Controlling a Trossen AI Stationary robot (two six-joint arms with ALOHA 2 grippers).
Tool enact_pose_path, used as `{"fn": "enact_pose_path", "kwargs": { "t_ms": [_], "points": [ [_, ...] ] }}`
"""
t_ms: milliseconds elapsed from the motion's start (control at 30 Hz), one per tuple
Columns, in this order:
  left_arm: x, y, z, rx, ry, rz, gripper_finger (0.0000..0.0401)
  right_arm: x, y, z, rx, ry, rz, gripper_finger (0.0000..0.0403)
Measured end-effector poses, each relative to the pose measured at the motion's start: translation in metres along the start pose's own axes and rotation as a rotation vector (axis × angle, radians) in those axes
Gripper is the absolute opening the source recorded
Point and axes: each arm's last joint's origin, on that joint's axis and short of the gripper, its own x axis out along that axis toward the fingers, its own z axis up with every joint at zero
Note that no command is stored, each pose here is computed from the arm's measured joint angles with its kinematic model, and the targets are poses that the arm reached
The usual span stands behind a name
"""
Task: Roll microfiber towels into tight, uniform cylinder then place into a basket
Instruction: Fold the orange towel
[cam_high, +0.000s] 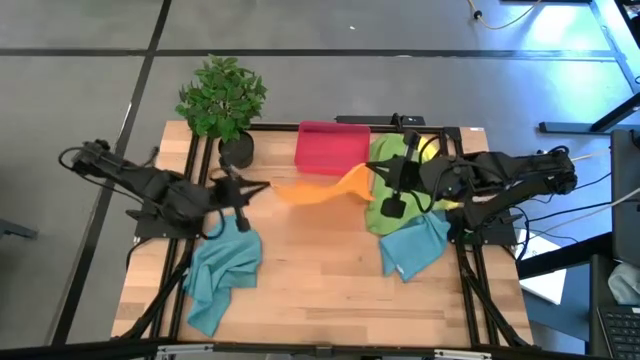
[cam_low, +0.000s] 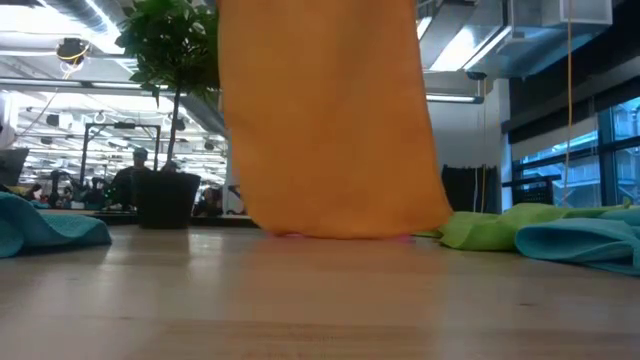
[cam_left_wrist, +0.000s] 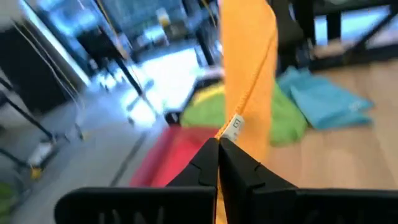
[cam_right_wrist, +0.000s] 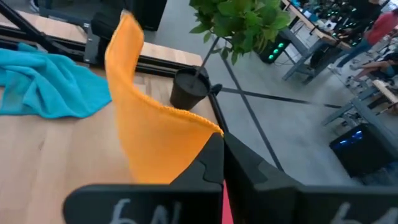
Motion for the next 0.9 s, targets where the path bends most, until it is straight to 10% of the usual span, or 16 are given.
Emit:
{"fn": "enact_pose_path", "kwargs": {
  "t_ms": [400,900],
  "points": [
    [-0.035,0.075,0.027,0.022,-0.245,0.165,0.0,0.021,-0.038,0.003,0.003,-0.039,-0.135,0.0004],
    [-0.014,0.058,0.007,0.039,-0.156,0.047,0.0,0.025,-0.035,-0.002,0.065,-0.04,0.014,0.0003]
  ]
}}
